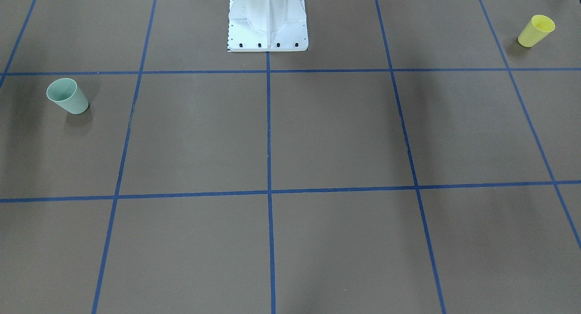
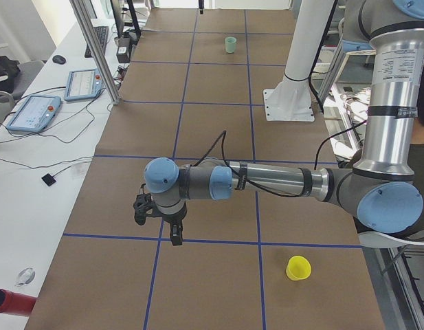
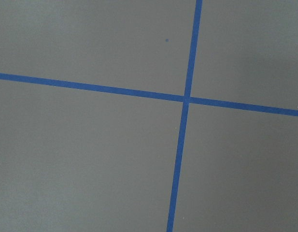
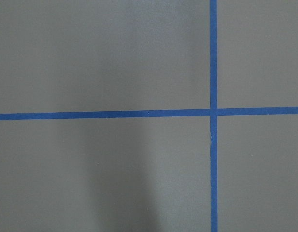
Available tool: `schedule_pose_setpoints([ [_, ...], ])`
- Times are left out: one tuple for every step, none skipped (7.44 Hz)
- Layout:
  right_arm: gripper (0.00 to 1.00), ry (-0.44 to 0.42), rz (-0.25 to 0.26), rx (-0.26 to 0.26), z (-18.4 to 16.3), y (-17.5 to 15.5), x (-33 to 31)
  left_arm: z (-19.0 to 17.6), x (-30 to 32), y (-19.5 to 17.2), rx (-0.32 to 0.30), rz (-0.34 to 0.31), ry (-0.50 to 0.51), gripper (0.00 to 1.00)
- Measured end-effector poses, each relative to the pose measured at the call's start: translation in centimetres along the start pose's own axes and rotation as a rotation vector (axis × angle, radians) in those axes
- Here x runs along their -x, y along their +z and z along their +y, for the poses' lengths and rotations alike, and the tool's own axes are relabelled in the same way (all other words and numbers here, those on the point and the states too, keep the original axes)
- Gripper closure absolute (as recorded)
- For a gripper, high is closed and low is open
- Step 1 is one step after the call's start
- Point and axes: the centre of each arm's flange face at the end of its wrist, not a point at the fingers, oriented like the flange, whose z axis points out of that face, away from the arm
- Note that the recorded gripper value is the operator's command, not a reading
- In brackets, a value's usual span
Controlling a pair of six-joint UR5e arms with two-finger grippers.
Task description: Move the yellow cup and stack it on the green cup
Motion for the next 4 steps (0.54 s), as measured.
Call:
schedule_pose_setpoints([
  [0.0,0.0,0.0,0.0,0.0,-0.01,0.01,0.05,-0.21,-0.19,-0.003,0.0,0.004,0.0],
  [0.0,0.0,0.0,0.0,0.0,-0.01,0.01,0.13,-0.29,-0.27,-0.005,0.0,0.007,0.0],
  [0.0,0.0,0.0,0.0,0.0,-0.01,0.01,0.24,-0.23,-0.23,-0.004,-0.001,0.007,0.0],
  [0.0,0.0,0.0,0.0,0.0,-0.01,0.01,0.36,-0.23,-0.24,-0.005,0.001,0.006,0.0],
])
